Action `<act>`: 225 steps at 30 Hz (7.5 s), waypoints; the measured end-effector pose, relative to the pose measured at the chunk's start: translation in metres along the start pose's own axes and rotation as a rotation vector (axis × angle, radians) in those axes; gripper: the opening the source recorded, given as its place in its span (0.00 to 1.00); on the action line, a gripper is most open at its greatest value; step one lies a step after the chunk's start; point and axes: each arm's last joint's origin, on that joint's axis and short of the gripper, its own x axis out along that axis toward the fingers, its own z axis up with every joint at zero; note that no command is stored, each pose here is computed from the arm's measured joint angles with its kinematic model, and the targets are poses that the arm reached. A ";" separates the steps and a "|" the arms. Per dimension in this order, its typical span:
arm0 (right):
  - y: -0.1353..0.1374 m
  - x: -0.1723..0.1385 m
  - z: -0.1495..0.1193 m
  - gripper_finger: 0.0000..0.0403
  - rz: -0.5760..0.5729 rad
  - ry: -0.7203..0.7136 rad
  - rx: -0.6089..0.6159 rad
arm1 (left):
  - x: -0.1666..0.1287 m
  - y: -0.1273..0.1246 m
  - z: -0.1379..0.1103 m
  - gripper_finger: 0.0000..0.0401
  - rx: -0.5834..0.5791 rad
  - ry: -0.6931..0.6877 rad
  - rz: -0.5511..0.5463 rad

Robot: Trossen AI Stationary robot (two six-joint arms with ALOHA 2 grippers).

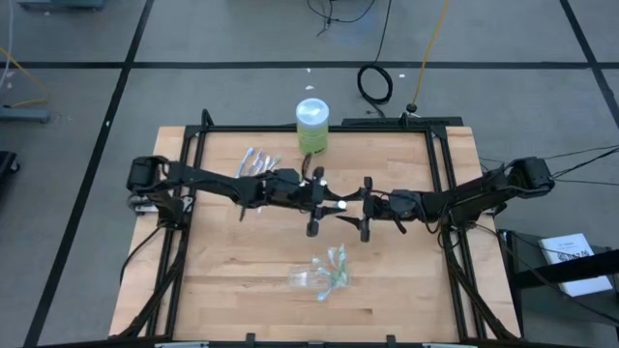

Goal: Pick & Place toothbrushing station
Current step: Put the mouthwash into the transparent organizer

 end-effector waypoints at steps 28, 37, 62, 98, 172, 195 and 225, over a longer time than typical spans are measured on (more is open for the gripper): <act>-0.017 -0.056 0.027 0.69 -0.125 0.053 0.128 | -0.084 -0.115 -0.040 0.22 -0.041 -0.242 -0.317; -0.017 -0.055 0.027 0.69 -0.125 0.051 0.152 | -0.063 -0.139 -0.070 0.22 -0.078 -0.291 -0.286; -0.017 -0.055 0.028 0.69 -0.120 0.043 0.130 | -0.028 -0.150 -0.109 0.22 -0.071 -0.256 -0.283; -0.017 -0.055 0.031 0.69 -0.120 0.015 0.113 | -0.015 -0.137 -0.146 0.22 -0.117 -0.174 -0.309; -0.013 -0.062 0.027 0.69 0.085 0.047 0.239 | -0.116 -0.082 -0.031 0.44 -0.025 0.214 0.255; -0.031 -0.060 -0.037 0.69 -0.239 0.055 0.149 | -0.140 0.030 -0.112 0.58 -0.341 0.103 0.402; -0.067 -0.039 -0.031 0.69 -0.188 -0.218 0.285 | -0.104 0.036 -0.161 0.61 -0.087 0.138 0.312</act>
